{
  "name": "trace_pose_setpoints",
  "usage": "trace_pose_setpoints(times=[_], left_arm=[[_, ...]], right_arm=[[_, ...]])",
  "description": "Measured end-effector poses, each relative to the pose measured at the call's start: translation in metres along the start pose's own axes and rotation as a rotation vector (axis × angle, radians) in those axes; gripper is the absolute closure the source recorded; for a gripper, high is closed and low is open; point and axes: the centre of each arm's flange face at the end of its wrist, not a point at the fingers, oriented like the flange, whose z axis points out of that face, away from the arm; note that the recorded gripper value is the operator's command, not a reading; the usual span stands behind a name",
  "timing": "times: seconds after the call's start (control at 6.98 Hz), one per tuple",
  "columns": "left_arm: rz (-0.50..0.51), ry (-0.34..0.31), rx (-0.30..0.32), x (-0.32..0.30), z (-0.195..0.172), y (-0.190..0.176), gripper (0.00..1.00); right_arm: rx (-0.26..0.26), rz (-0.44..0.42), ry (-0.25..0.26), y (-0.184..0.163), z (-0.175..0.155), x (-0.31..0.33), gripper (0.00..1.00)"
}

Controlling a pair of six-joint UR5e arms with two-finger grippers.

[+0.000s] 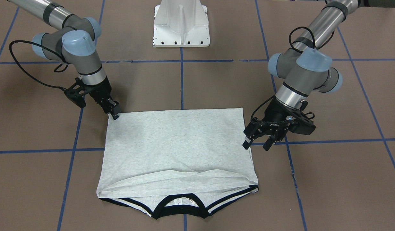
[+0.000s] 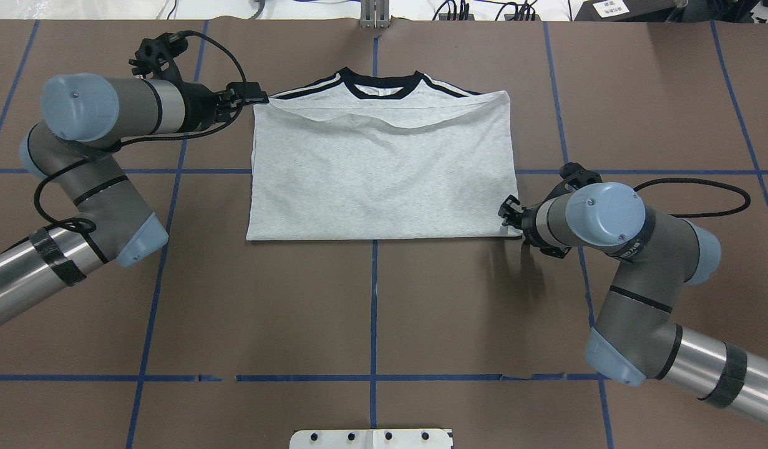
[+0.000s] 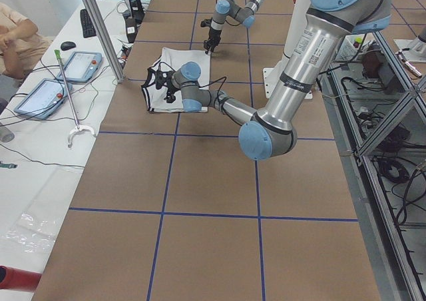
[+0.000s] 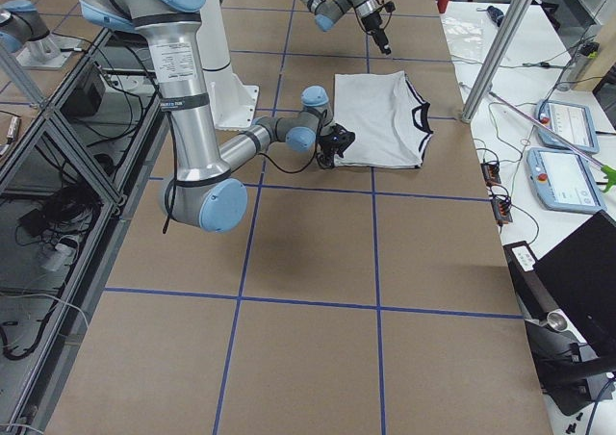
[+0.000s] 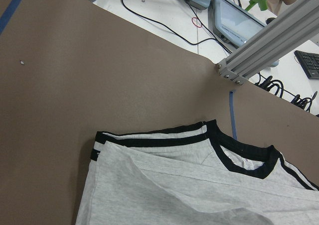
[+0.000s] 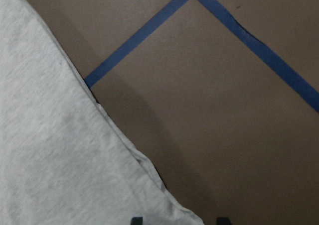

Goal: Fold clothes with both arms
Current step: 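Grasp the folded grey shirt's corners with both grippers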

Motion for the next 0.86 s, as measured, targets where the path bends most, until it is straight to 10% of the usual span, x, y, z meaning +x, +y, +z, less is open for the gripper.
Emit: trace_pose_setpoints(times=[0.14,0.86], left_arm=[[0.0,-0.004,-0.001,-0.003,0.0,0.001,0.0],[0.002,-0.009,-0.003,-0.008,-0.001,0.001,0.0]], right_arm=[[-0.001,-0.001,0.001,0.0,0.0,0.0,1.0],[-0.015,-0.007,-0.018,0.002,-0.012,-0.004,1.0]])
